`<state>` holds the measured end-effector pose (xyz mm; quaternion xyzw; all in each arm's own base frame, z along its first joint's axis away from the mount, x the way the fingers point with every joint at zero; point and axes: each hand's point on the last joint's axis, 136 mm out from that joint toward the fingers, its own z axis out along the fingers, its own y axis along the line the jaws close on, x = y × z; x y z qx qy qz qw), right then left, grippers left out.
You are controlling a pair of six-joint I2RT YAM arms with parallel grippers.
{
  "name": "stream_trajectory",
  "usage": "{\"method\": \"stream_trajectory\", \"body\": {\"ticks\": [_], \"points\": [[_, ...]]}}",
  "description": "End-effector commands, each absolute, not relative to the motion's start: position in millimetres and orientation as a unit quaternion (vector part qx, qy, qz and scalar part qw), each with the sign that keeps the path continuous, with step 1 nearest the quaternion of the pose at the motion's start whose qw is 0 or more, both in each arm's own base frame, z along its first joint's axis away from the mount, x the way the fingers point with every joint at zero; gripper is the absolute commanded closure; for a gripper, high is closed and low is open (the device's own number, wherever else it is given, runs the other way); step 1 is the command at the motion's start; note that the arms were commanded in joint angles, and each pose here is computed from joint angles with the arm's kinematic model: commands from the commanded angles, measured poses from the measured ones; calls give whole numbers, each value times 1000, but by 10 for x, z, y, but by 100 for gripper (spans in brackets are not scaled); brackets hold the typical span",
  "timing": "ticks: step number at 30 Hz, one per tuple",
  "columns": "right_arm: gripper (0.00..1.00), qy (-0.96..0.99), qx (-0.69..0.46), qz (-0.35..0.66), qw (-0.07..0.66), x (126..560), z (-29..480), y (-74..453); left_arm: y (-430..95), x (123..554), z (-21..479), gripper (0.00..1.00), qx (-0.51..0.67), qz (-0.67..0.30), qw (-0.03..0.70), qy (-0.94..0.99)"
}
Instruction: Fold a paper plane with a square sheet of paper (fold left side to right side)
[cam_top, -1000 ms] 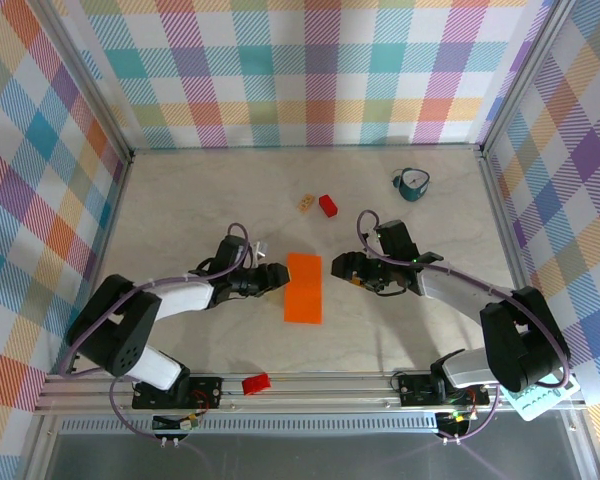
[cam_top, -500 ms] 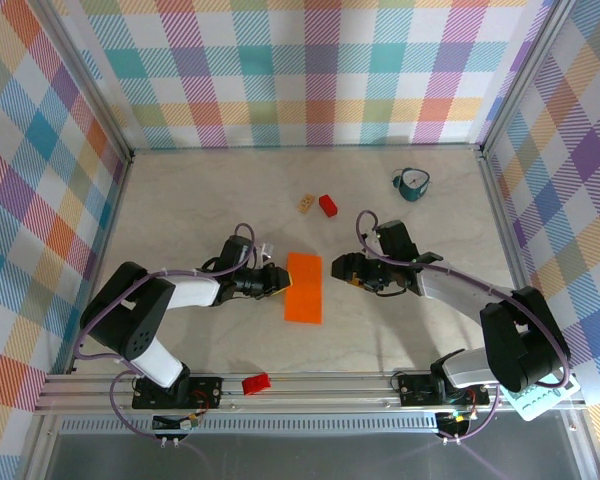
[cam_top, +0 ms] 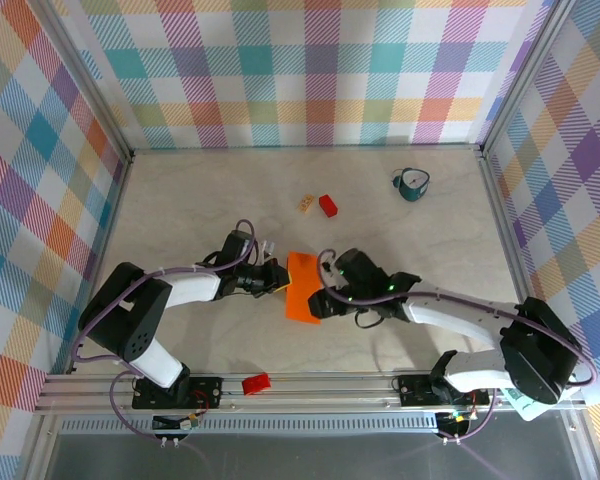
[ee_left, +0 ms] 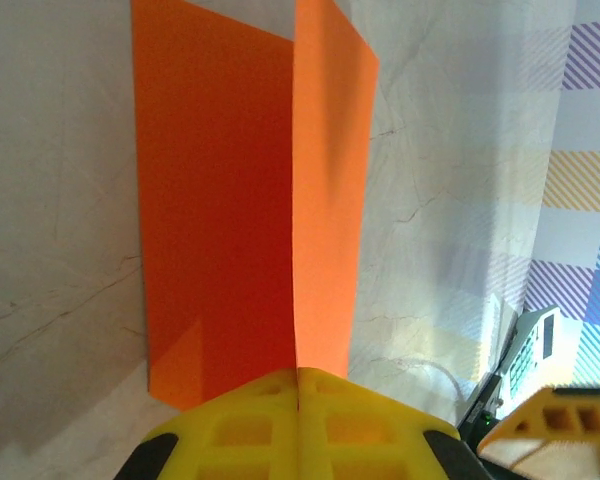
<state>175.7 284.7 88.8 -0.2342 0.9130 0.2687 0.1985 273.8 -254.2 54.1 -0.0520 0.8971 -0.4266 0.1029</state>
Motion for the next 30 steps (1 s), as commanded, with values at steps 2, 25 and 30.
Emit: {"method": "stream_trajectory", "body": {"ticks": [2,25,30], "points": [[30,892,-317,156,283,1776,875,2935,-2526,2721,638,98,-59,-423,90,900],[35,802,-486,-2,347,1659,612,3604,-2527,2723,618,100,-82,-418,71,902],[53,806,-482,0,343,1643,596,3573,-2523,2726,607,100,-83,-416,71,903]]}}
